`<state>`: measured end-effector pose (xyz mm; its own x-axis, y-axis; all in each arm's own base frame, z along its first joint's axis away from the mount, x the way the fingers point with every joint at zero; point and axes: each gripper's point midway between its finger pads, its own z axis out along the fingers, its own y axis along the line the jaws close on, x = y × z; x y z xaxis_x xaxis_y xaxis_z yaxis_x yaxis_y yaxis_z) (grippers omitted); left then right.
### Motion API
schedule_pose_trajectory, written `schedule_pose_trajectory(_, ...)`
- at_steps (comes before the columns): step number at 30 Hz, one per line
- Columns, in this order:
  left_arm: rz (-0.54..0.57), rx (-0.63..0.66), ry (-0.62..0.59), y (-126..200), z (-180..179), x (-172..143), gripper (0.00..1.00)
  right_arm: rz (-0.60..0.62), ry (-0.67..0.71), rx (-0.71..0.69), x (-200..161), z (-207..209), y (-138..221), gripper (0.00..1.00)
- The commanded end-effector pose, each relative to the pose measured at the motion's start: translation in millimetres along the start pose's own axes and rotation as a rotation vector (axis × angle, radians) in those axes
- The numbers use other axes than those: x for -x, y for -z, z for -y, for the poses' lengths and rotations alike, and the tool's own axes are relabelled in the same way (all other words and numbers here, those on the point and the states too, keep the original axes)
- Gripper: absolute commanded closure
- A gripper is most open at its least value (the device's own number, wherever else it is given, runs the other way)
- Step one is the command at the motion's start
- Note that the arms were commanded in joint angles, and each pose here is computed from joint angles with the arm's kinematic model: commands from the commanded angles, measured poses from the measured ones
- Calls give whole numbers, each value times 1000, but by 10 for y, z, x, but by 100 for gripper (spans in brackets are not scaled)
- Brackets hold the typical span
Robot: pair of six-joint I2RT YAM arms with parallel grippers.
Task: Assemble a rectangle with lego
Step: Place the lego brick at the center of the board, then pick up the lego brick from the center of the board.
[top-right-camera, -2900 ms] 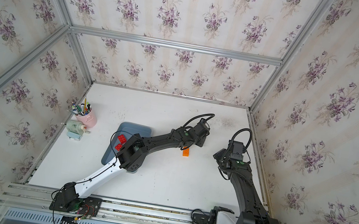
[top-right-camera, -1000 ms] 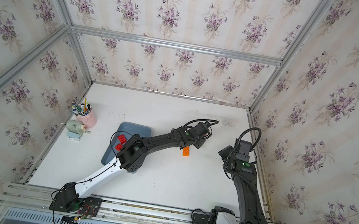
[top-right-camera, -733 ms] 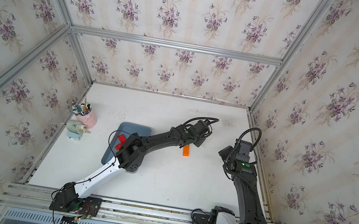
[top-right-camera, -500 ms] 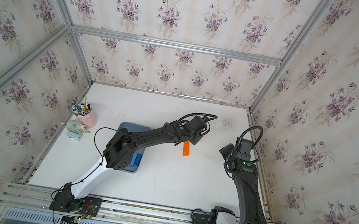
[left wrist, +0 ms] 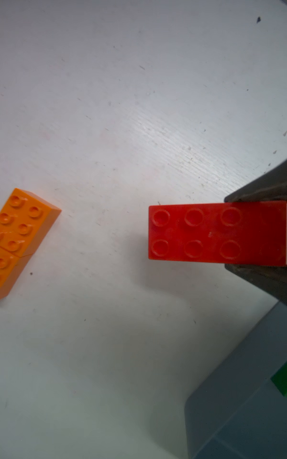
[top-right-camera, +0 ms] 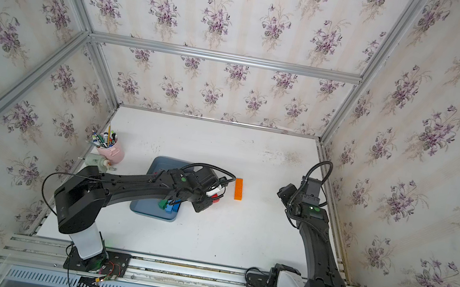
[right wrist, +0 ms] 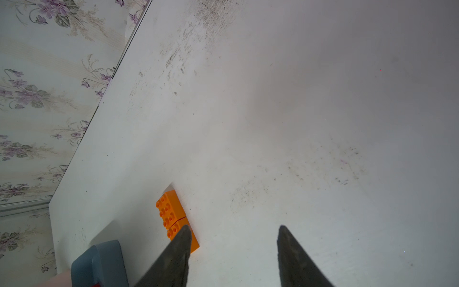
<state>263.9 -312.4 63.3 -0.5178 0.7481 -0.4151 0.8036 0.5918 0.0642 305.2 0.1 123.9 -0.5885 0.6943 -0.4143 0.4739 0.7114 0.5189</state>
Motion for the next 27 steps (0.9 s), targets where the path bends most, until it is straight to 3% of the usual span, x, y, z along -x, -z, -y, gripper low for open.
schedule_pose_trajectory(1, 47, -54, 13, -123, 81, 90, 73, -14, 21, 41, 2, -99, 21, 44)
schedule_pose_trajectory(10, 72, -27, 60, -316, -75, 66, 65, -35, 54, 65, -63, -129, 81, 42)
schedule_pose_trajectory(18, 113, -7, 117, -228, -205, 51, 30, -82, 145, 150, -186, -338, 65, 33)
schedule_pose_trajectory(22, 212, 73, 132, 192, -365, 215, 21, -114, 281, 184, -361, -636, 69, 32)
schedule_pose_trajectory(25, 371, 137, 175, 810, -510, 408, 4, -157, 425, 212, -581, -951, 54, 32)
schedule_pose_trajectory(27, 473, 155, 210, 1256, -600, 461, 0, -210, 532, 221, -775, -1145, 18, 32)
